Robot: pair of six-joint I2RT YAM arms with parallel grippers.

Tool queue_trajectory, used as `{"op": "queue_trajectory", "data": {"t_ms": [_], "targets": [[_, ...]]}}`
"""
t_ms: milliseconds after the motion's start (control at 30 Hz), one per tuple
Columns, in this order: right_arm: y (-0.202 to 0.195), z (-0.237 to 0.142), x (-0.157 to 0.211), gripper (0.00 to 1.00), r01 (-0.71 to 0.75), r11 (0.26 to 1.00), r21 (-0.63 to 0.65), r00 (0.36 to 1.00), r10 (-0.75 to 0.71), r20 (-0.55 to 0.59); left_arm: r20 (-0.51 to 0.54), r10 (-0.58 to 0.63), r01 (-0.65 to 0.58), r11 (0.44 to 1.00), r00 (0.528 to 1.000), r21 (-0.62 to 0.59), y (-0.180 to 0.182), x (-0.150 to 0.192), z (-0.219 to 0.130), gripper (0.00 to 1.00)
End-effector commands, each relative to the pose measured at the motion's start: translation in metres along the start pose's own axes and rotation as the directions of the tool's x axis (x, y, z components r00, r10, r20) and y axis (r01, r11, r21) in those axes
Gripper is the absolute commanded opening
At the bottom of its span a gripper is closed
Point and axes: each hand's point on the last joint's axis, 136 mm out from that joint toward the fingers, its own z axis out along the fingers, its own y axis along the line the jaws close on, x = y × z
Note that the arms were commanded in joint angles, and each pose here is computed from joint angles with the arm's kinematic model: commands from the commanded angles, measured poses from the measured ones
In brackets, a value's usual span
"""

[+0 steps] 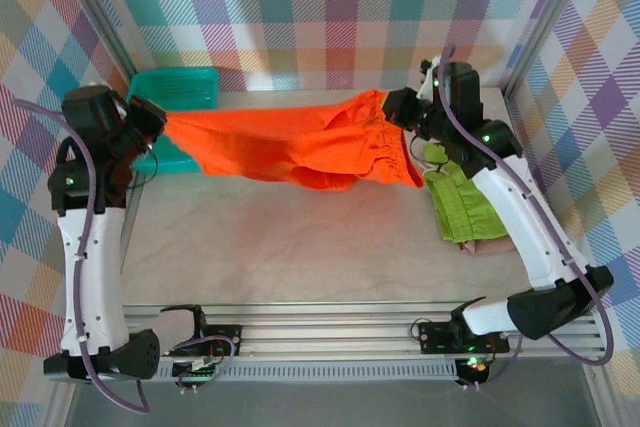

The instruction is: Fold and stack the shorts

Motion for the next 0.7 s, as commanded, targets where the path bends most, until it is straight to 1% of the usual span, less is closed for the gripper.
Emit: {"op": "queue_trajectory", "data": {"t_ms": [0, 167, 300, 433, 500, 567, 667], "targets": [[0.025, -0.007, -0.018, 0.00, 0.084, 0.994, -0.069, 0.996, -0.083, 0.015, 0.033, 0.025, -0.026, 0.998, 0.999, 0.056, -0.026, -0.022, -0.008, 0.00], [0.054, -0.001, -0.042, 0.00, 0.126, 0.981, -0.148, 0.992, -0.120, 0.049, 0.109, 0.029, -0.043, 0.991, 0.994, 0.130, -0.061, -0.054, -0.016, 0.00], [0.080, 0.013, -0.065, 0.00, 0.169, 0.962, -0.213, 0.985, -0.157, 0.076, 0.154, 0.029, -0.052, 0.988, 0.988, 0.142, -0.079, -0.077, -0.006, 0.00], [0.101, 0.029, -0.098, 0.00, 0.210, 0.948, -0.238, 0.973, -0.179, 0.144, 0.171, 0.030, -0.055, 0.988, 0.985, 0.147, -0.091, -0.094, 0.021, 0.00], [0.110, 0.038, -0.117, 0.00, 0.216, 0.938, -0.270, 0.968, -0.170, 0.183, 0.187, 0.032, -0.058, 0.989, 0.982, 0.135, -0.096, -0.104, 0.036, 0.00], [0.115, 0.042, -0.137, 0.00, 0.211, 0.925, -0.316, 0.963, -0.142, 0.227, 0.195, 0.034, -0.060, 0.990, 0.980, 0.126, -0.100, -0.112, 0.051, 0.00], [0.108, 0.040, -0.170, 0.00, 0.163, 0.916, -0.366, 0.955, -0.054, 0.290, 0.223, 0.022, -0.058, 0.986, 0.975, 0.156, -0.112, -0.127, 0.064, 0.00]]}}
